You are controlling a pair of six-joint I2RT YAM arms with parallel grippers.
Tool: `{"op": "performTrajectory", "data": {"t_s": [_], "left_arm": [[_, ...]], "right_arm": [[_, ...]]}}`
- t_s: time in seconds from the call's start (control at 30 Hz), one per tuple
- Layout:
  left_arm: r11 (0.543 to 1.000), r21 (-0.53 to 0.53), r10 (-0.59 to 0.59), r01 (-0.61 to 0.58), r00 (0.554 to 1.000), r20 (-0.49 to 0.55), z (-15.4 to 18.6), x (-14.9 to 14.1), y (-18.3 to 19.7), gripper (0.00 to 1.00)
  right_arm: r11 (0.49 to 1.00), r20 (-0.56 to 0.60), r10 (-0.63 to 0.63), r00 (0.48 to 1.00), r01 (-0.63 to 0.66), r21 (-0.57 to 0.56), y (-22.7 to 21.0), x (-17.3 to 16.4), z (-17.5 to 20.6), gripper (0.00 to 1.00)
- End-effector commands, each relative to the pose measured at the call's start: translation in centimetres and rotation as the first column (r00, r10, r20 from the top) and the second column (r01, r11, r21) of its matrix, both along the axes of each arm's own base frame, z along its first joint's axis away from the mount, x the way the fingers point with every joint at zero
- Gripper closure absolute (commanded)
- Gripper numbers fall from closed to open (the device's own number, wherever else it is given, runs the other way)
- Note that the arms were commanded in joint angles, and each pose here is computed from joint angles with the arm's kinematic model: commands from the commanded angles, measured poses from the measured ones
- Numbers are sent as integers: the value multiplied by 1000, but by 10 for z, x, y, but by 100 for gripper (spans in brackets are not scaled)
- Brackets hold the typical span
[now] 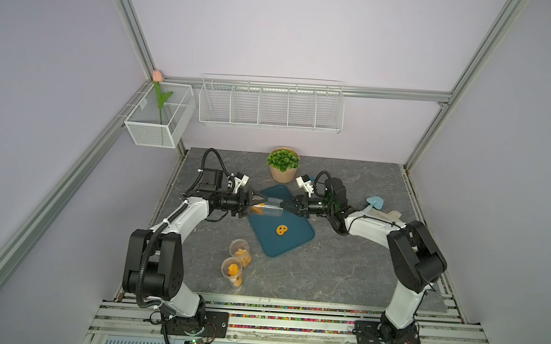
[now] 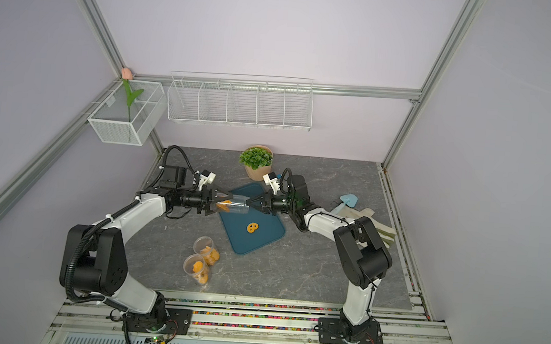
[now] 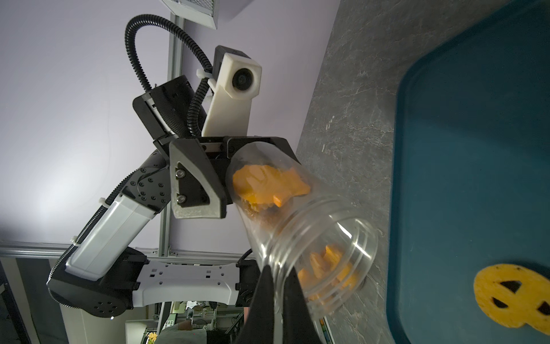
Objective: Pour the cookies out of the jar
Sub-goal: Pour the cookies in the jar onto the tray.
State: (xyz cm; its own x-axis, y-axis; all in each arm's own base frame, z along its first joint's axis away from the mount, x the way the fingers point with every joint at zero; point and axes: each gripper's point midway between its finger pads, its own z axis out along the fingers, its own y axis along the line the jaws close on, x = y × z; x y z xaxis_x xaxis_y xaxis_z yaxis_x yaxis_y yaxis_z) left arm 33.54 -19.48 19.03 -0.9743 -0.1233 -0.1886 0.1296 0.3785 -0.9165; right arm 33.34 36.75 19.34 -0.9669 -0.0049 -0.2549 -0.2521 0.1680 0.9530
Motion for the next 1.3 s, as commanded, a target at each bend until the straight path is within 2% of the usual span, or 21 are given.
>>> {"op": "performTrajectory", "data": {"t_s": [0.0, 0.1, 0.3, 0.37, 0.4, 0.5, 0.53, 0.57, 0.67, 0.77, 0.87, 0.93, 1.0, 1.1, 1.2, 1.23, 1.27], "left_arm": [[999, -43, -4, 8, 997, 78, 23, 1, 2, 19], [999, -46, -5, 9, 997, 78, 23, 1, 2, 21], [999, -49, -7, 11, 997, 71, 21, 1, 2, 37], [999, -46, -8, 11, 997, 72, 20, 0, 3, 37], [999, -42, -8, 11, 997, 74, 20, 0, 3, 39], [1000, -6, -3, 4, 998, 68, 14, -1, 7, 41], [1000, 8, -4, 3, 998, 68, 12, -1, 8, 41], [1000, 15, -4, 3, 998, 67, 11, -1, 8, 41], [995, 94, 11, -16, 998, 59, 1, 1, 14, 41], [980, 198, 24, -33, 999, 45, -14, 6, 23, 41], [987, 157, 21, -26, 999, 32, -17, 14, 17, 41], [986, 168, 12, -17, 999, 31, -20, 17, 14, 42], [964, 266, -7, -5, 999, 45, -28, 17, 16, 42], [977, 215, -17, 10, 999, 30, -24, 19, 9, 42], [919, 394, -51, 21, 997, 65, -36, 13, 12, 42], [919, 395, -49, 22, 997, 59, -36, 13, 12, 42], [949, 315, -34, 16, 998, 50, -32, 16, 8, 42]], "right_arm": [[999, -62, -32, 998, 31, -13, -10, 1, -4, 94], [999, -64, -34, 997, 33, -14, -10, 1, -4, 94], [1000, -78, -26, 997, 24, -18, -9, 0, -8, 94], [1000, -88, -23, 996, 21, -23, -10, -1, -12, 92], [999, -93, -20, 995, 18, -26, -10, -2, -13, 89], [998, -99, -25, 995, 19, -60, -15, -4, -18, 64], [996, -95, -31, 995, 23, -82, -18, -5, -20, 52], [993, -90, -42, 995, 31, -116, -23, -6, -22, 40], [969, -41, -50, 998, 38, -245, -40, -11, -26, 22], [936, 41, -28, 999, 41, -350, -55, -19, -18, 19], [921, 89, -12, 996, 45, -386, -64, -26, -7, 19], [919, 101, -12, 995, 51, -390, -68, -29, -3, 19], [920, 100, -13, 995, 51, -389, -70, -33, -1, 18], [919, 93, -14, 996, 49, -392, -72, -36, -2, 18], [918, 94, -16, 995, 52, -393, -74, -38, -2, 18], [918, 98, -15, 995, 53, -393, -75, -39, -1, 18], [918, 102, -15, 995, 54, -393, -74, -39, 0, 18]]}}
